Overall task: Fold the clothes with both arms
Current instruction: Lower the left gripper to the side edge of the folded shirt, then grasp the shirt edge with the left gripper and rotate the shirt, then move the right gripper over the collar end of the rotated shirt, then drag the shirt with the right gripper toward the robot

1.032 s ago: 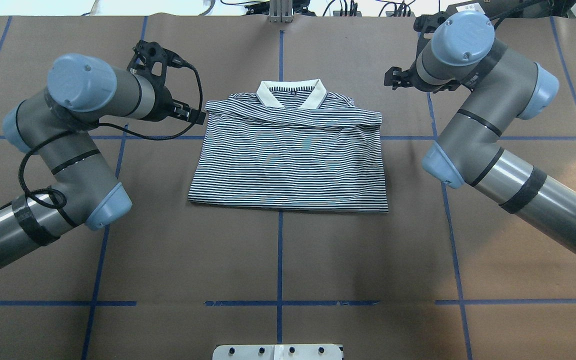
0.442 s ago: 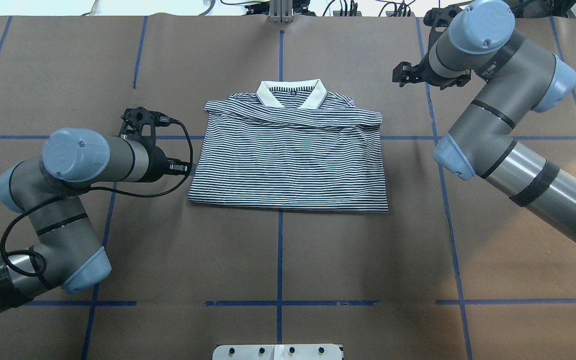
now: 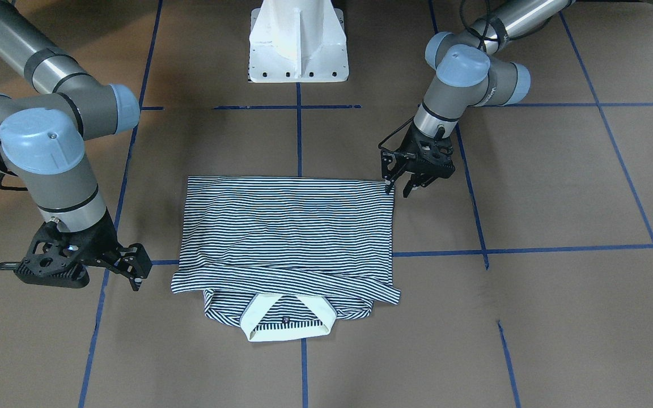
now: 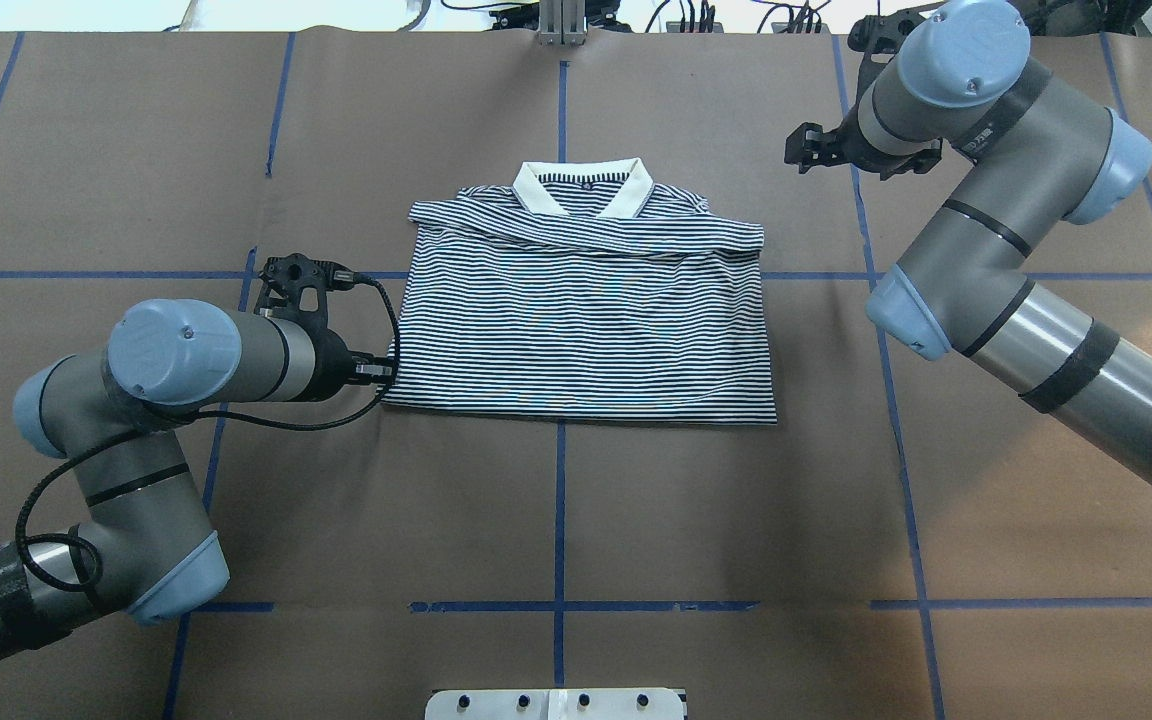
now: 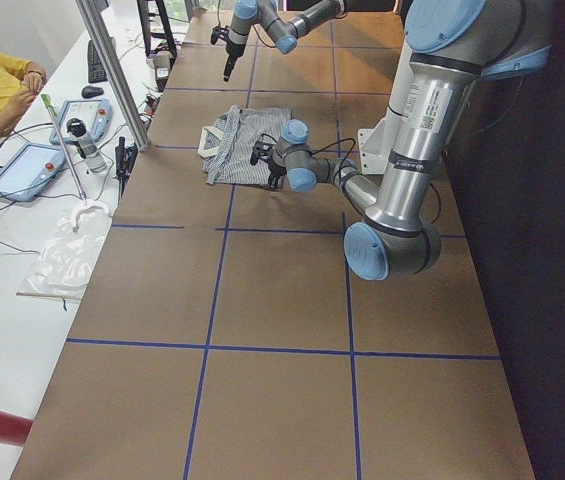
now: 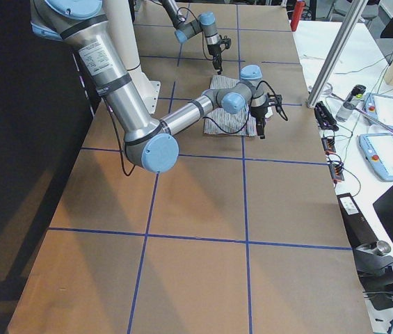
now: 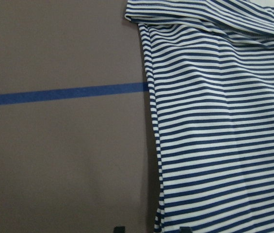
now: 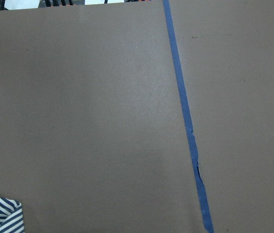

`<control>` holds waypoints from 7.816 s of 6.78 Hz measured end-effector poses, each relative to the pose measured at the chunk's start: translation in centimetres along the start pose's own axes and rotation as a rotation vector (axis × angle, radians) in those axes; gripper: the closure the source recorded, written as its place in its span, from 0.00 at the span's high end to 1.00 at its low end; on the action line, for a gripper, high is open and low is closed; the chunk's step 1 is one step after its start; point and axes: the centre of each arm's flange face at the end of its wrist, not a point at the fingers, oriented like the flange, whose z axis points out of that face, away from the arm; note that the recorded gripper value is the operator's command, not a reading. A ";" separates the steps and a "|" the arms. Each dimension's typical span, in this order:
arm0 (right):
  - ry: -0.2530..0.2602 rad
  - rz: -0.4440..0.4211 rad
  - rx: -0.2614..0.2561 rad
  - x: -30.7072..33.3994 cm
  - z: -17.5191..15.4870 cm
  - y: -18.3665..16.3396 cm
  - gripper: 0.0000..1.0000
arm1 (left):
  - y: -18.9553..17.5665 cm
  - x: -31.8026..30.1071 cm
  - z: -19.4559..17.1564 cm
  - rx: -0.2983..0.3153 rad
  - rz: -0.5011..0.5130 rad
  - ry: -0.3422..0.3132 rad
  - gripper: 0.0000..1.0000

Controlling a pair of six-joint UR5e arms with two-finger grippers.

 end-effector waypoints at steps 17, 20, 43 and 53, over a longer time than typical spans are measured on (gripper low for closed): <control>0.004 0.028 -0.002 0.0 0.3 0.2 1.00 | -30.3 -12.8 5.4 0.278 0.271 -0.381 1.00; -0.038 0.280 -0.017 -5.7 0.0 2.5 0.75 | -29.9 -13.7 4.6 0.269 0.367 -0.333 1.00; 0.089 0.618 -0.006 -29.6 4.5 13.3 0.00 | -27.7 -14.2 3.6 0.267 0.363 -0.247 1.00; 0.047 0.451 -0.007 -16.4 -2.6 30.5 0.81 | -26.7 -13.6 3.2 0.285 0.363 -0.218 1.00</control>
